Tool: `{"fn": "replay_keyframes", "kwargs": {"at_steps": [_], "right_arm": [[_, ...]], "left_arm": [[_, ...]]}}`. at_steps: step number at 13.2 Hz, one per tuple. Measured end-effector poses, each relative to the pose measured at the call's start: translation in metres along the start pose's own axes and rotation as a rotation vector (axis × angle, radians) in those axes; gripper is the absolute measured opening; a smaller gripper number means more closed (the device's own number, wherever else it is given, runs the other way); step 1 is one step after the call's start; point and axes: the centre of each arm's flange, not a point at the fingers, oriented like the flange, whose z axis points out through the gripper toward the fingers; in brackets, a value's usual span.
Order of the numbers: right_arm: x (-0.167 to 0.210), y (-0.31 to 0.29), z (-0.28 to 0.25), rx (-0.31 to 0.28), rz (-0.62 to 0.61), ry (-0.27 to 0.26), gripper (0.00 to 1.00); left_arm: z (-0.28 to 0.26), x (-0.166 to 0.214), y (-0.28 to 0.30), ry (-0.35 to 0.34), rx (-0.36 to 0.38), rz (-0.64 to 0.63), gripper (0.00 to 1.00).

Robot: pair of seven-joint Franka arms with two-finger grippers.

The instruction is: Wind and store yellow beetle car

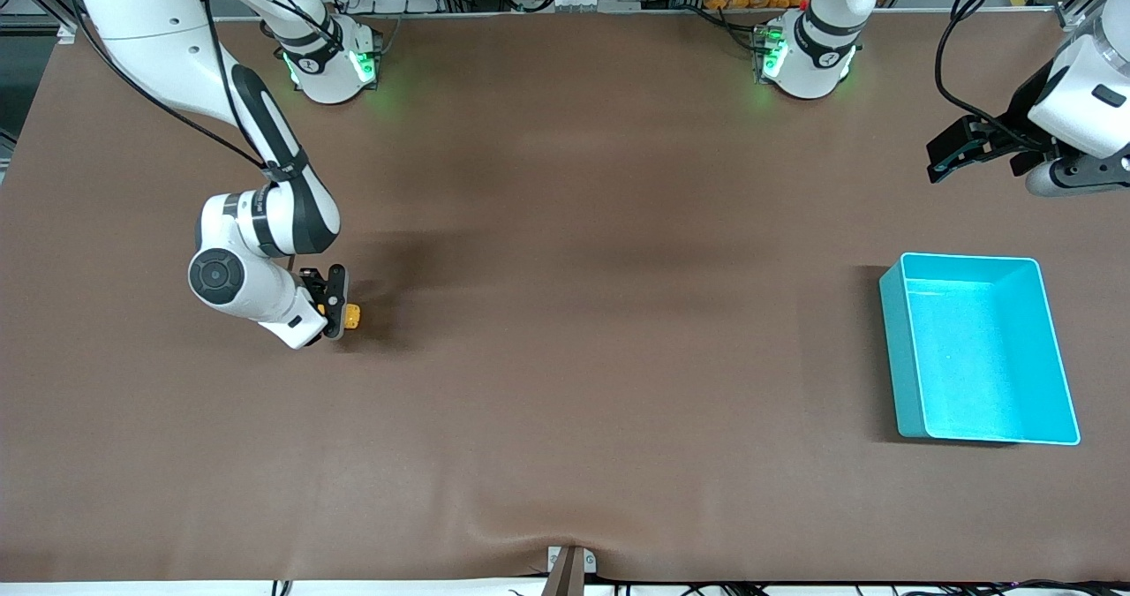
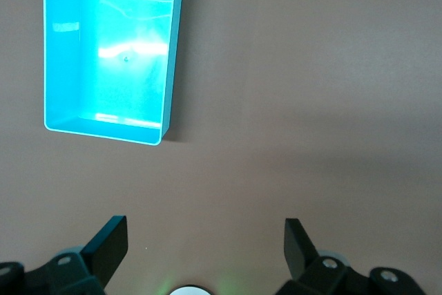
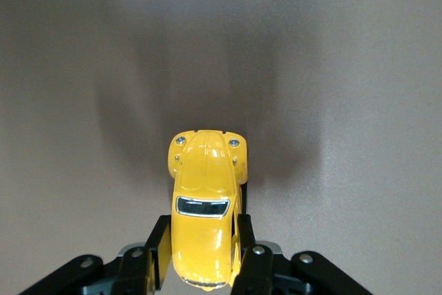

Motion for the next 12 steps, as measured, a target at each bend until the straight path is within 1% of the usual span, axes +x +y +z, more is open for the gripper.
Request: {"fn": "replay_keyframes", "kwargs": {"at_steps": [3, 8, 12], "right_arm": [[-0.010, 0.001, 0.001, 0.006, -0.003, 0.002, 0.42], [-0.048, 0.004, 0.003, 0.018, -0.018, 0.012, 0.42], [-0.068, 0.005, 0.004, 0.021, -0.025, 0.017, 0.42]], "left_arm": [[0.000, 0.000, 0.000, 0.000, 0.000, 0.000, 1.00], [0.000, 0.000, 0.000, 0.000, 0.000, 0.000, 1.00], [0.000, 0.000, 0.000, 0.000, 0.000, 0.000, 1.00]]}}
